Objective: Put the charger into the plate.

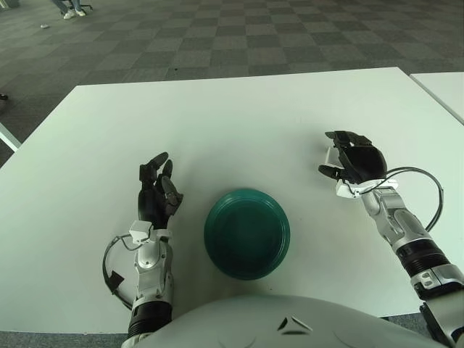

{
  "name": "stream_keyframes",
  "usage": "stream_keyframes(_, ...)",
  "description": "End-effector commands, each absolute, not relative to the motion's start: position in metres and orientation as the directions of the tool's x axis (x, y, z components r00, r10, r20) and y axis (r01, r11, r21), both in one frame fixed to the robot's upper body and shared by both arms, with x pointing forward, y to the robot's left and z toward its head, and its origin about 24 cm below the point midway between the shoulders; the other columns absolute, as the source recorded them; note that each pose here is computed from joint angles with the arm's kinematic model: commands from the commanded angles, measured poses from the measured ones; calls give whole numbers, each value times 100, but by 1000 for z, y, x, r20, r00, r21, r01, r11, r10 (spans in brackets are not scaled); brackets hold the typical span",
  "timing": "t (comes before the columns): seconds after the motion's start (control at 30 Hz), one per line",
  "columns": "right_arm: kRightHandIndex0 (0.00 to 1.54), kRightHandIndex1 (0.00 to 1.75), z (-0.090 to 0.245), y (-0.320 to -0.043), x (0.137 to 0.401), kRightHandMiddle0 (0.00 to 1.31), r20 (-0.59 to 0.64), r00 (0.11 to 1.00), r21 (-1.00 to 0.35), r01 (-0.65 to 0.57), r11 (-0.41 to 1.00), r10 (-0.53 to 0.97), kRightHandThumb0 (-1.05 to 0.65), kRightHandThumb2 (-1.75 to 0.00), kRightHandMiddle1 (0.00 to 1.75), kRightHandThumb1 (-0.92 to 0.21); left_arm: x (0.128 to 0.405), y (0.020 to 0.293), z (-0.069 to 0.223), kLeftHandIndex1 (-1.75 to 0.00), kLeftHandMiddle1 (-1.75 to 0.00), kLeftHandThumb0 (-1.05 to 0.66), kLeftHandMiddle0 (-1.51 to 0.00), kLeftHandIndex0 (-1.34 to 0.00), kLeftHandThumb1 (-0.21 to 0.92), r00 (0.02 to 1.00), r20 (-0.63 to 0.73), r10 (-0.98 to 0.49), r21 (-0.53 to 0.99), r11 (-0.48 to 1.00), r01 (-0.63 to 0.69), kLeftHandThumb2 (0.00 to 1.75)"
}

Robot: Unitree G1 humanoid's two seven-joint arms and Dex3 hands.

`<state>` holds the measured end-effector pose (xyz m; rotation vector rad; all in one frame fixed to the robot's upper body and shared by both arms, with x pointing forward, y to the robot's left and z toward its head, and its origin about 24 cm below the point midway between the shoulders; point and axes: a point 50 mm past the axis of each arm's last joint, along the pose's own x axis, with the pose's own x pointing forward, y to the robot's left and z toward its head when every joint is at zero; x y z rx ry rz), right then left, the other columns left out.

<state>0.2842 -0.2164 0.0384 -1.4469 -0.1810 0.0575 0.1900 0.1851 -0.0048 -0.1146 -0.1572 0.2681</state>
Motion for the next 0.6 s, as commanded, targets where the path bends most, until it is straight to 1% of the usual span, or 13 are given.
stream_keyframes(0.0, 31, 0, 39, -213, 293, 0, 76, 987, -989, 56, 136, 140, -105, -65, 67, -92, 142, 173, -66, -107, -6, -85, -38, 0, 92, 922, -184, 341, -217, 901, -376, 94)
stream_keyframes(0.13, 31, 0, 35, -214, 295, 0, 58, 990, -990, 40, 133, 132, -105, -64, 69, -92, 142, 173, -66, -107, -6, -85, -38, 0, 92, 922, -179, 343, -209, 903, -377, 94)
stream_keyframes(0.27, 31, 0, 32, -214, 295, 0, 37, 991, -991, 20, 131, 129, -105, -68, 71, -92, 142, 173, -65, -107, -6, -84, -38, 0, 92, 921, -176, 348, -211, 901, -380, 94)
stream_keyframes(0.37, 29, 0, 27, -216, 295, 0, 9, 992, -993, -5, 118, 124, -105, -73, 69, -92, 141, 172, -65, -105, -6, -83, -39, 0, 92, 921, -180, 344, -226, 897, -380, 93)
stream_keyframes(0.57, 29, 0, 24, -218, 295, 0, -18, 993, -993, -31, 110, 116, -105, -73, 69, -92, 140, 171, -65, -103, -6, -84, -38, 0, 92, 923, -180, 341, -219, 901, -375, 94)
